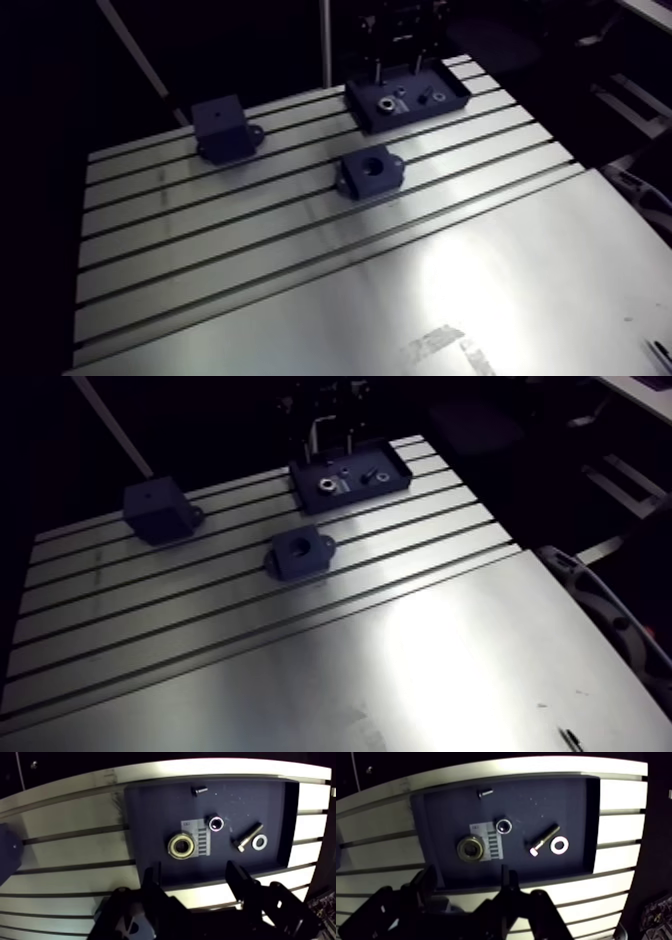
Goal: Pick up the bearing and press it into the housing until flush.
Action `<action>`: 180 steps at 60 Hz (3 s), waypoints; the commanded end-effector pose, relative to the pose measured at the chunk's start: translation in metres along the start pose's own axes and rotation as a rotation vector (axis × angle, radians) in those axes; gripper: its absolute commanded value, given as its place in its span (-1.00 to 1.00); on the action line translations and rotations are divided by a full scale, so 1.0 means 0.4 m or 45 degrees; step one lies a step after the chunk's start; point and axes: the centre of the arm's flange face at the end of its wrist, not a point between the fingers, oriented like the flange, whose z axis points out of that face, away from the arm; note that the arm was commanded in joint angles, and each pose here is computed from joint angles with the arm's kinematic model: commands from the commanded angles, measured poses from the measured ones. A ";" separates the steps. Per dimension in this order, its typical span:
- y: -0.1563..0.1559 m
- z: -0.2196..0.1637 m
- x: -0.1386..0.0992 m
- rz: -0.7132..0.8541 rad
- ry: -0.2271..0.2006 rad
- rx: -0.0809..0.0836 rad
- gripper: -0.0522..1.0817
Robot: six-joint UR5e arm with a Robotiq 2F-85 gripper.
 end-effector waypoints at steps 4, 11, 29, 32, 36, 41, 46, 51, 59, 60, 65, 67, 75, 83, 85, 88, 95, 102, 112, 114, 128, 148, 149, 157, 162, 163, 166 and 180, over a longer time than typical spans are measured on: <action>0.006 0.026 0.000 0.007 -0.008 0.004 -0.37; 0.003 0.035 -0.001 0.004 -0.015 0.007 -0.37; -0.012 0.067 0.007 -0.004 -0.029 0.010 -0.37; -0.012 0.066 0.009 -0.004 -0.024 0.008 -0.37; -0.012 0.064 0.010 -0.004 -0.015 0.007 -0.37; -0.010 0.073 0.007 -0.002 -0.022 0.008 -0.37; -0.011 0.077 0.006 -0.004 -0.024 0.009 -0.37; -0.014 0.104 0.009 -0.005 -0.041 0.013 -0.37; -0.011 0.104 0.010 -0.005 -0.039 0.013 -0.37; -0.011 0.106 0.010 -0.005 -0.041 0.014 -0.37; -0.008 0.105 0.012 -0.003 -0.038 0.013 -0.37; -0.008 0.103 0.013 -0.003 -0.036 0.012 -0.37; -0.006 0.114 0.021 -0.003 -0.037 0.014 -0.37; -0.003 0.114 0.021 -0.003 -0.036 0.012 -0.37; -0.003 0.114 0.021 -0.003 -0.036 0.012 -0.36; -0.003 0.116 0.021 -0.003 -0.037 0.013 -0.35; -0.003 0.119 0.021 -0.003 -0.040 0.014 -0.33; 0.000 0.119 0.021 -0.001 -0.040 0.014 -0.27; -0.001 0.126 0.022 -0.001 -0.045 0.015 -0.27; -0.001 0.129 0.022 -0.001 -0.047 0.016 -0.27; -0.007 0.141 0.022 -0.006 -0.056 0.018 -0.25; -0.007 0.144 0.022 -0.006 -0.058 0.019 -0.21; -0.007 0.145 0.022 -0.006 -0.060 0.019 -0.20; -0.009 0.144 0.023 -0.007 -0.058 0.019 -0.18; -0.009 0.144 0.023 -0.008 -0.058 0.019 -0.18; -0.009 0.142 0.024 -0.008 -0.057 0.018 -0.18; -0.009 0.142 0.024 -0.008 -0.056 0.018 -0.16; -0.011 0.142 0.024 -0.008 -0.056 0.018 -0.11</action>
